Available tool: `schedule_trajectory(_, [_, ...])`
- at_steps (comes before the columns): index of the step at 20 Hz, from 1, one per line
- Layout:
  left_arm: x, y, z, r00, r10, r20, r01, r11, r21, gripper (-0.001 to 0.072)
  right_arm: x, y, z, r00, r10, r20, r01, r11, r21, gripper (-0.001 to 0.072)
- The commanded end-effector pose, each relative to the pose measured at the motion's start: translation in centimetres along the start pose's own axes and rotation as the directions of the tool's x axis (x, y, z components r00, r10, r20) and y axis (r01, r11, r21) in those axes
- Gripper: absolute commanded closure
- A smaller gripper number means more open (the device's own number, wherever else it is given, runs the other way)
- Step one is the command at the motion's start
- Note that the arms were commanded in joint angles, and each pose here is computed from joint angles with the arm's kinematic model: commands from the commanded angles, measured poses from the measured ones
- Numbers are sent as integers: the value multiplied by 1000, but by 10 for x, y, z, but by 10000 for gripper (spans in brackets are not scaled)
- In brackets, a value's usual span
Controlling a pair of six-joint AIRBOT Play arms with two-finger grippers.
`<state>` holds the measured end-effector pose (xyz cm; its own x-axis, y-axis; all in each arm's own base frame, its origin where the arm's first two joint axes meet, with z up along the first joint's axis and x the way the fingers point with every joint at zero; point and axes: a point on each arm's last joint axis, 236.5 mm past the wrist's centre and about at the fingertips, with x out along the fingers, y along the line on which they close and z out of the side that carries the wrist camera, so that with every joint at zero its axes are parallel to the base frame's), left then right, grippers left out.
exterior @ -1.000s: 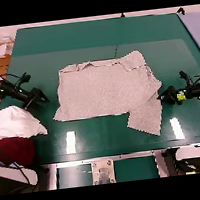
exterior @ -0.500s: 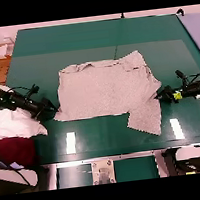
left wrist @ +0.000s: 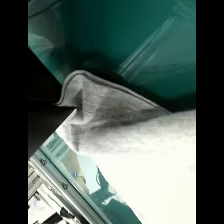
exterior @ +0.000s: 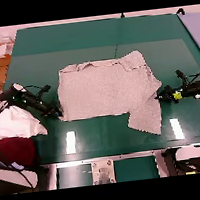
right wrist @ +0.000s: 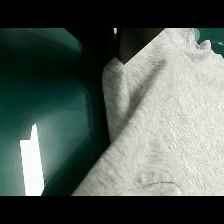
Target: Fold the shirts.
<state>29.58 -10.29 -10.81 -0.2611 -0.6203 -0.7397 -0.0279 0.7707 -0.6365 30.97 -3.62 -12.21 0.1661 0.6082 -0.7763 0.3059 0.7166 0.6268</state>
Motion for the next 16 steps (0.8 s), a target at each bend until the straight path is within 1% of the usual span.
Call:
schedule_trajectory(1, [-25, -28, 5, 999, -36, 4, 36, 998, 58, 686, -20, 33, 17, 995, 81, 60, -79, 996, -31, 702])
schedule_trajectory(2, [-44, -40, 13, 998, -20, 55, 14, 994, 104, 686, -39, 52, 26, 990, 107, 93, -101, 992, -74, 702])
schedule_trajectory(4, [-99, -77, 31, 976, 13, 217, -57, 979, 198, 686, -92, 104, 48, 965, 167, 200, -126, 971, -203, 702])
schedule_trajectory(6, [-173, -136, 38, 902, 8, 431, -157, 937, 312, 685, -165, 173, 63, 903, 240, 356, -106, 927, -359, 702])
schedule_trajectory(7, [-217, -172, 35, 833, -13, 553, -218, 911, 349, 685, -207, 215, 62, 851, 293, 436, -79, 892, -445, 702])
schedule_trajectory(8, [-260, -208, 27, 746, -41, 664, -281, 886, 370, 685, -247, 254, 54, 795, 345, 499, -40, 851, -524, 702])
schedule_trajectory(9, [-307, -249, 9, 627, -94, 773, -360, 845, 395, 685, -284, 291, 41, 731, 390, 560, 18, 809, -587, 702])
schedule_trajectory(11, [-387, -327, -48, 376, -231, 897, -516, 751, 411, 685, -364, 356, 3, 551, 455, 700, 201, 741, -640, 702])
schedule_trajectory(13, [-438, -386, -121, 173, -362, 916, -635, 670, 384, 685, -430, 404, -47, 337, 523, 783, 376, 688, -621, 702])
schedule_trajectory(15, [-462, -421, -185, 41, -453, 891, -706, 618, 347, 685, -478, 434, -102, 138, 569, 811, 503, 665, -552, 702])
schedule_trajectory(16, [-468, -430, -207, -5, -481, 877, -722, 608, 330, 685, -494, 442, -124, 55, 576, 816, 547, 666, -507, 702])
